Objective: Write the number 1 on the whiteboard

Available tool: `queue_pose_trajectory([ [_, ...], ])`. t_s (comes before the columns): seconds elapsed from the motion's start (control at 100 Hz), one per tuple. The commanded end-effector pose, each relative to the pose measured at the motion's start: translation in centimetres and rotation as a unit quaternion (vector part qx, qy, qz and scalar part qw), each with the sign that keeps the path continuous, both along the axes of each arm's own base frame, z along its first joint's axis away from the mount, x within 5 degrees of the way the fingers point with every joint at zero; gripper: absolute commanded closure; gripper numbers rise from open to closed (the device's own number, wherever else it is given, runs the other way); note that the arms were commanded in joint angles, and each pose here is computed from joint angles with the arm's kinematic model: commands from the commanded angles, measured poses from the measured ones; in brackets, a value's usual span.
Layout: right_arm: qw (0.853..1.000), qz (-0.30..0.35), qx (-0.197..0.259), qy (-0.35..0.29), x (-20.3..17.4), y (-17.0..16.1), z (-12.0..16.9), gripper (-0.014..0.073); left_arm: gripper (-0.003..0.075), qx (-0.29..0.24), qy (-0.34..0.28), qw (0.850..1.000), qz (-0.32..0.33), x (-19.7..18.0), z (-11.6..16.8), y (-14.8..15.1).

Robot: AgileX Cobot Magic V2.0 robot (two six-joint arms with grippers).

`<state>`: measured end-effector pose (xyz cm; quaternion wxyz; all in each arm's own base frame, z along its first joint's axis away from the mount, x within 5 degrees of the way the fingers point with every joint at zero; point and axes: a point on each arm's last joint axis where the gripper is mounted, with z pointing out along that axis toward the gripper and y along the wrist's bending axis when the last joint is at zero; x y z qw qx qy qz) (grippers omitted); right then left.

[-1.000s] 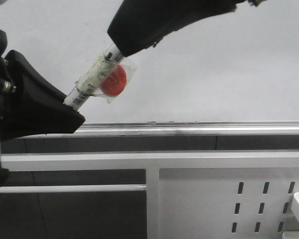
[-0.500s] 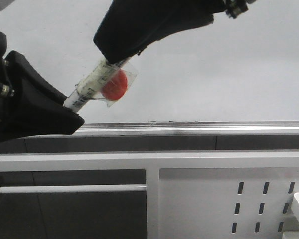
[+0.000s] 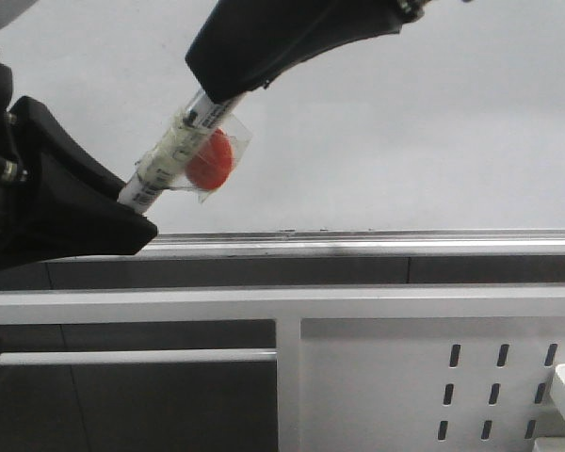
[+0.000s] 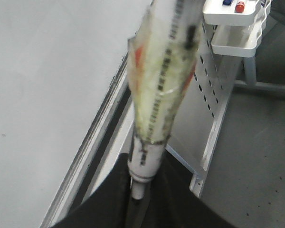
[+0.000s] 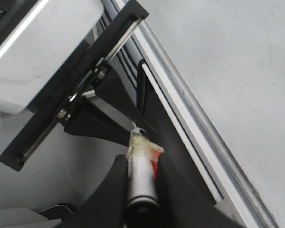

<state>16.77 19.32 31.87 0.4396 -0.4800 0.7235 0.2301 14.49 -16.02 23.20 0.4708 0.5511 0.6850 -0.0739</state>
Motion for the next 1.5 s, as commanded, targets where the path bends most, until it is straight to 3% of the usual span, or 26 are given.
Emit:
queue_pose_trajectory([
  [0.0,0.999,-0.015,0.034,-0.027,0.2,-0.1,1.9,0.0671,0.0547,-0.069,-0.046,0.997,-0.006,0.2,2.4,-0.7],
  [0.09,0.999,-0.022,0.04,-0.022,0.3,-0.1,1.9,0.0671,0.0405,-0.099,-0.041,0.994,0.007,0.2,2.8,-0.7],
  [0.16,0.998,-0.041,0.051,-0.01,0.6,-0.3,1.9,0.067,0.0349,-0.134,-0.036,0.99,0.023,0.1,3.5,-0.5],
  [0.29,0.995,-0.073,0.063,-0.027,1.5,-1.0,2.2,0.067,0.0352,-0.196,-0.031,0.979,0.047,-0.7,5.4,0.7],
  [0.48,0.99,-0.1,0.097,-0.02,1.7,-1.1,2.7,0.0666,0.0352,-0.282,-0.087,0.954,0.043,-3.3,9.2,3.7],
  [0.57,0.988,-0.113,0.102,-0.03,1.8,-1.4,2.6,0.0662,0.0354,-0.313,-0.092,0.944,0.053,-4.3,9.5,5.2],
  [0.67,0.982,-0.139,0.118,-0.051,1.4,-2.4,2.4,0.0662,0.0421,-0.349,-0.086,0.929,0.087,-4.9,8.6,6.9],
  [0.74,0.977,-0.156,0.129,-0.069,0.7,-3.4,2.3,0.0662,0.0546,-0.382,-0.086,0.913,0.117,-5.1,7.8,8.0],
  [0.82,0.971,-0.17,0.143,-0.087,-0.4,-4.8,2.1,0.0662,0.0742,-0.427,-0.096,0.886,0.154,-5.2,6.9,9.2],
  [0.95,0.966,-0.173,0.16,-0.103,-2.3,-6.6,2.0,0.0662,0.074,-0.481,-0.111,0.843,0.214,-4.8,5.5,10.6],
  [1.05,0.966,-0.168,0.168,-0.106,-3.6,-7.6,1.7,0.0662,0.074,-0.504,-0.115,0.821,0.243,-4.7,4.7,11.3],
  [1.49,0.945,-0.222,0.192,-0.143,-2.8,-8.3,1.8,0.0663,0.074,-0.513,-0.113,0.809,0.263,-4.5,4.2,11.6],
])
